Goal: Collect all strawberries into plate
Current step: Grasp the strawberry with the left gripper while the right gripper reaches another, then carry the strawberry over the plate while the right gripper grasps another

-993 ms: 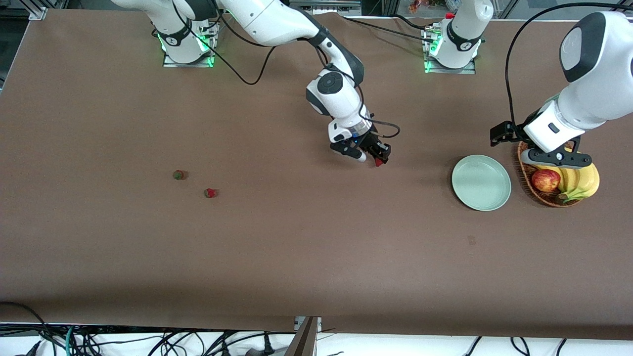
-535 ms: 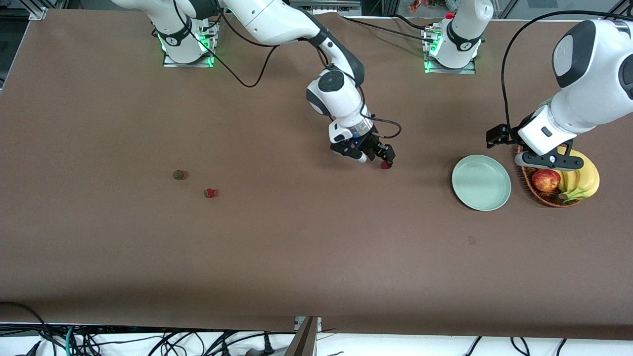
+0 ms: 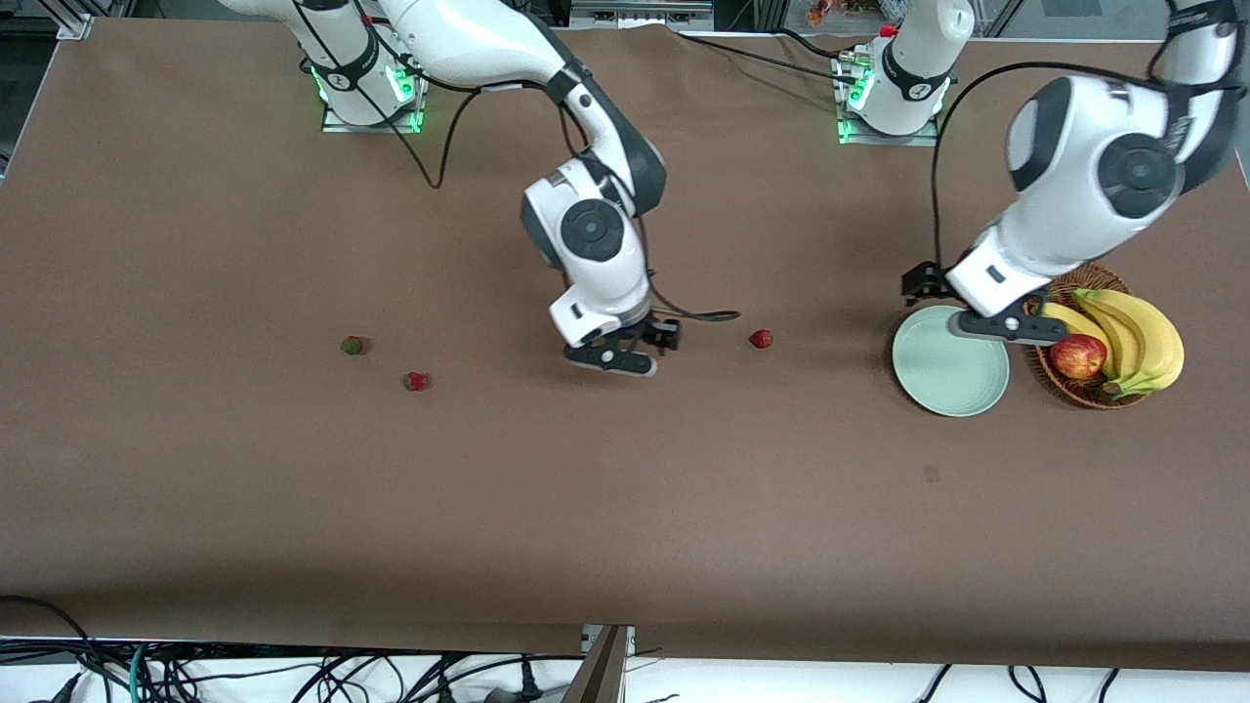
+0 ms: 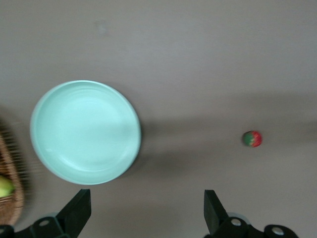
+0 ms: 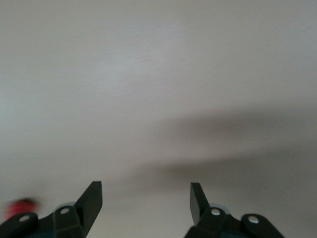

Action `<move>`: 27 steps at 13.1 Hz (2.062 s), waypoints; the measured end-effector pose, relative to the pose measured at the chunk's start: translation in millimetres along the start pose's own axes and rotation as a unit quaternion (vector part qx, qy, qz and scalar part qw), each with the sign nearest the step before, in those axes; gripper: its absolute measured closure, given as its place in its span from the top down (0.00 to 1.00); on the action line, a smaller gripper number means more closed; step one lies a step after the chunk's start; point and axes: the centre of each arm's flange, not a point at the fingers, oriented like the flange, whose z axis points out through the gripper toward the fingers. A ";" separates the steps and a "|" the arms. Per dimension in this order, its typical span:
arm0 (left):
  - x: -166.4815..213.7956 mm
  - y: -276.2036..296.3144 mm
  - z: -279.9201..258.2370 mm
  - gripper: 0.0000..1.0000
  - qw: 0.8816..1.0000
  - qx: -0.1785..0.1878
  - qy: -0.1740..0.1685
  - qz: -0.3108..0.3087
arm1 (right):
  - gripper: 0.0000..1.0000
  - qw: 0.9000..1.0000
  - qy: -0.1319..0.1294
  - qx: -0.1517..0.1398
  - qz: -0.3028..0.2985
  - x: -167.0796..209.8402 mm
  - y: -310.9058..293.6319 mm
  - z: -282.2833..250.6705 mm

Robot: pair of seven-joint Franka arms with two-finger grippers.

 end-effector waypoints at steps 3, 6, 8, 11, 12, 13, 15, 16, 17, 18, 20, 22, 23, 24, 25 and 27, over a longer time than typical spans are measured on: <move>1.8 73.8 41.8 1.00 0.999 -0.011 0.020 -0.039 | 0.83 0.996 -0.016 -0.051 -0.070 35.7 94.1 -6.6; 2.3 126.9 91.9 1.00 0.997 -0.003 0.039 -0.067 | 0.83 0.991 -0.035 -0.081 -0.102 65.7 204.8 -19.3; 5.6 141.7 131.8 1.00 0.995 0.002 0.051 -0.084 | 0.83 0.990 -0.036 -0.089 -0.101 78.7 255.6 -16.9; 3.0 153.6 185.3 1.00 0.993 0.013 0.052 -0.101 | 0.83 0.991 -0.043 -0.086 -0.089 91.2 307.7 0.4; 0.3 157.4 197.7 1.00 0.993 0.014 0.046 -0.105 | 0.83 0.993 -0.049 -0.072 -0.076 92.7 318.3 7.3; -2.8 162.4 206.6 1.00 0.993 0.013 0.041 -0.106 | 0.83 0.995 -0.057 -0.057 -0.065 92.1 324.6 15.6; -6.1 168.1 212.9 1.00 0.994 0.013 0.036 -0.107 | 0.83 0.996 -0.062 -0.040 -0.050 89.7 324.1 27.3; -6.8 169.8 212.8 1.00 0.993 0.012 0.036 -0.111 | 0.83 0.996 -0.062 -0.034 -0.046 88.3 321.5 34.0; -8.2 172.7 212.5 1.00 0.992 0.011 0.036 -0.118 | 0.83 0.997 -0.060 -0.032 -0.046 86.5 317.6 41.5; -9.7 175.8 212.3 1.00 0.991 0.010 0.035 -0.125 | 0.81 0.996 -0.060 -0.032 -0.049 83.6 312.8 49.2; -12.0 178.8 212.9 0.92 0.991 0.009 0.034 -0.132 | 0.73 0.996 -0.060 -0.034 -0.055 81.5 310.2 55.4; -13.3 178.5 214.3 0.74 0.989 0.011 0.032 -0.142 | 0.68 0.996 -0.058 -0.033 -0.065 85.4 317.5 54.7; -13.9 178.3 215.2 0.61 0.988 0.011 0.031 -0.148 | 0.68 0.995 -0.056 -0.032 -0.071 89.1 324.9 53.6; -14.3 178.2 216.1 0.49 0.988 0.012 0.030 -0.153 | 0.69 0.995 -0.056 -0.031 -0.075 92.7 333.1 52.8; -14.0 178.2 215.1 0.39 0.987 0.011 0.031 -0.156 | 0.67 0.995 -0.056 -0.030 -0.075 95.2 339.4 52.3; -13.7 178.3 214.0 0.38 0.987 0.013 0.030 -0.158 | 0.65 0.995 -0.054 -0.030 -0.075 96.8 342.5 52.4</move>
